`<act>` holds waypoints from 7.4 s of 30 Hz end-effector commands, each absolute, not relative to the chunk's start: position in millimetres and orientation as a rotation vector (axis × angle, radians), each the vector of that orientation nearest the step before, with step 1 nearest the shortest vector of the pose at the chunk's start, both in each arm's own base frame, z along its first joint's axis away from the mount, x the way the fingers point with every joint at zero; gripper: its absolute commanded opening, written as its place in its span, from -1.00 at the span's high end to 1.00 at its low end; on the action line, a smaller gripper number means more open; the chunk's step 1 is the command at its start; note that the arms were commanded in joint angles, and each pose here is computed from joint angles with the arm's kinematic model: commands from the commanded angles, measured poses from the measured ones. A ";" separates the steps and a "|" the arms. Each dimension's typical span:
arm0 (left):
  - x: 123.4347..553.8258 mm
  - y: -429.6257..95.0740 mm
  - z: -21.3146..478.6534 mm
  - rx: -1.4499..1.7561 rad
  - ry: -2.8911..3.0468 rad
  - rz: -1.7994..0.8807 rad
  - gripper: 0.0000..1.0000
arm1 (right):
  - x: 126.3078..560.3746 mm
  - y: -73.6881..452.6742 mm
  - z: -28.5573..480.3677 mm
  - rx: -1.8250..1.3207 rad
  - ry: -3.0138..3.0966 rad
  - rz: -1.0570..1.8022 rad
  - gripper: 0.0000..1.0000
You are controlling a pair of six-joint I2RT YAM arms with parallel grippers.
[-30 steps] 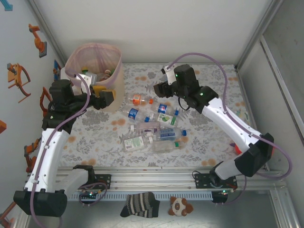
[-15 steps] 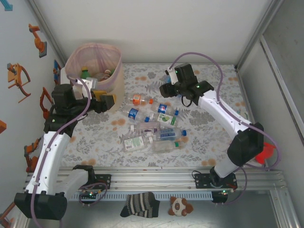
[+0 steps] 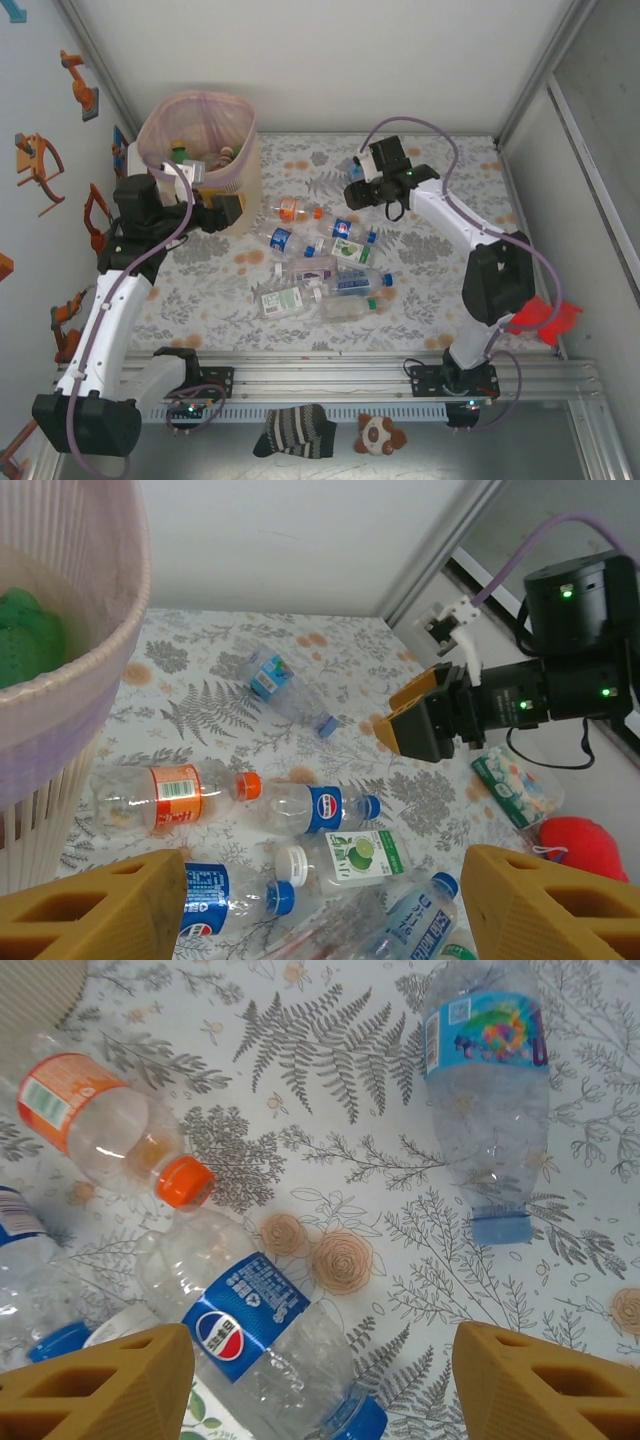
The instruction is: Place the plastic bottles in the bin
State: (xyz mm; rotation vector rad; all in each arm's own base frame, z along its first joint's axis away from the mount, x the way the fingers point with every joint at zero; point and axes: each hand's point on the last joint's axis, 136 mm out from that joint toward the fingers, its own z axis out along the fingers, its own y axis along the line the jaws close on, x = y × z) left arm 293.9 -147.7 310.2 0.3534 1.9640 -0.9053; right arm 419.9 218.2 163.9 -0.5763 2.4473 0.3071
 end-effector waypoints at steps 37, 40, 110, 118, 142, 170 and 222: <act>294.8 -150.0 321.9 0.371 1.927 -0.910 -0.45 | 516.2 177.4 61.1 -0.584 2.641 0.139 -0.36; 296.1 -150.2 321.6 0.368 1.930 -0.913 -0.45 | 513.7 173.3 46.8 -0.580 2.673 0.143 -0.35; 305.7 -173.0 390.1 0.304 1.785 -1.084 -0.58 | 398.6 217.0 280.4 -0.665 2.144 0.433 0.39; 320.7 -199.9 389.0 0.316 1.791 -1.165 -0.65 | 353.7 249.7 326.3 -0.814 1.917 0.538 0.39; 336.2 -270.5 419.7 0.349 1.754 -1.323 -0.75 | 330.5 288.5 334.7 -0.994 1.722 0.329 0.40; 337.0 -302.1 400.0 0.315 1.827 -1.305 -0.34 | 338.3 280.6 327.5 -1.009 1.754 0.095 0.40; 419.5 -75.2 424.7 0.192 2.026 -0.303 -0.13 | 282.1 225.3 336.5 -0.937 1.861 0.113 -0.34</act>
